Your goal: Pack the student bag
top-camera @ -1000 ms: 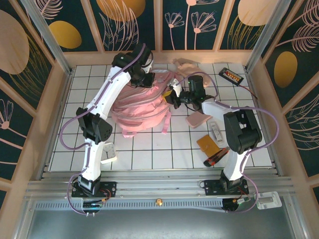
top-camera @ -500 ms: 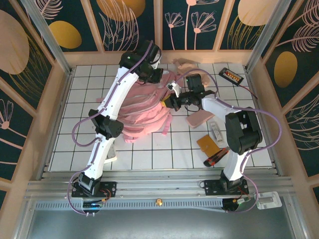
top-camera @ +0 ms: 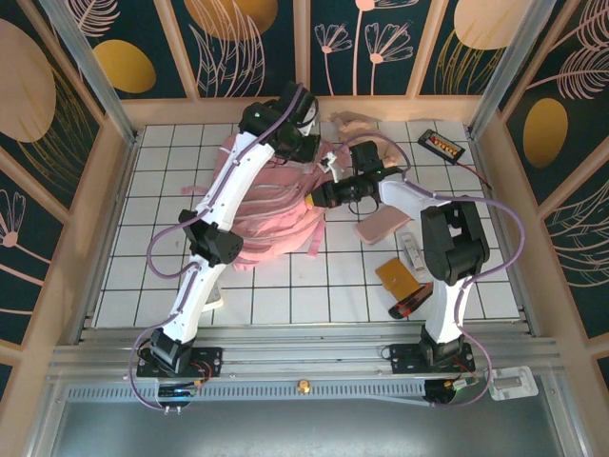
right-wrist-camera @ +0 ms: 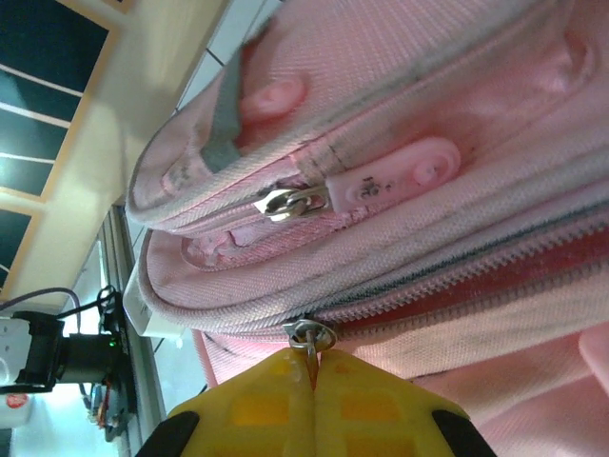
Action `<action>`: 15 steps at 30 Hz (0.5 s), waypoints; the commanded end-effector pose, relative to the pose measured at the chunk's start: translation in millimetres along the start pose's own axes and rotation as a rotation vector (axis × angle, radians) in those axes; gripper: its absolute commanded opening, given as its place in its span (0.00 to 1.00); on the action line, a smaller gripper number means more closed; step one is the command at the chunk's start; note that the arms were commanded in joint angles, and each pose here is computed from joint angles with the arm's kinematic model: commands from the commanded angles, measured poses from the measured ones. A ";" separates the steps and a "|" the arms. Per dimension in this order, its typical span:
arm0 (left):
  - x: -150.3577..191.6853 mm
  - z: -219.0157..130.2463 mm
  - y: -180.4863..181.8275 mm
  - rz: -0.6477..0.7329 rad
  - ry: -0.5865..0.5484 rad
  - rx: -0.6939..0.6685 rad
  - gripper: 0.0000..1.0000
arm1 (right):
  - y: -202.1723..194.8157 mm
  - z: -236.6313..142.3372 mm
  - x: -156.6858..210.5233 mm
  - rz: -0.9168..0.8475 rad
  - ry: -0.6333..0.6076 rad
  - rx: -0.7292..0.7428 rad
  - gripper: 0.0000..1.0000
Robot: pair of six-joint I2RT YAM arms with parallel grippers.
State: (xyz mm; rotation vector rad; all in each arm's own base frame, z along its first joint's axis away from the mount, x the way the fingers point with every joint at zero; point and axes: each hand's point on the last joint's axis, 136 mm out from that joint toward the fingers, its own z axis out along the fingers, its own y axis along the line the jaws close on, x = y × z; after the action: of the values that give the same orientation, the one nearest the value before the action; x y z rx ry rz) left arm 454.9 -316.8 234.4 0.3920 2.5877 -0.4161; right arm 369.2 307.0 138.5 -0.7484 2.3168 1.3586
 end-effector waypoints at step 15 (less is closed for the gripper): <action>82.7 41.1 31.9 -0.045 0.284 -0.210 0.99 | -23.1 -7.2 14.5 -0.029 -0.029 0.138 0.00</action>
State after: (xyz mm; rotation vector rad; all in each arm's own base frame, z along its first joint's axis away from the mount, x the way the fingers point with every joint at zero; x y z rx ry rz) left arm 440.5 -295.0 157.1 0.3469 2.8064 -0.2007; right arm 357.2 281.6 88.0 -0.6451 2.4838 1.2005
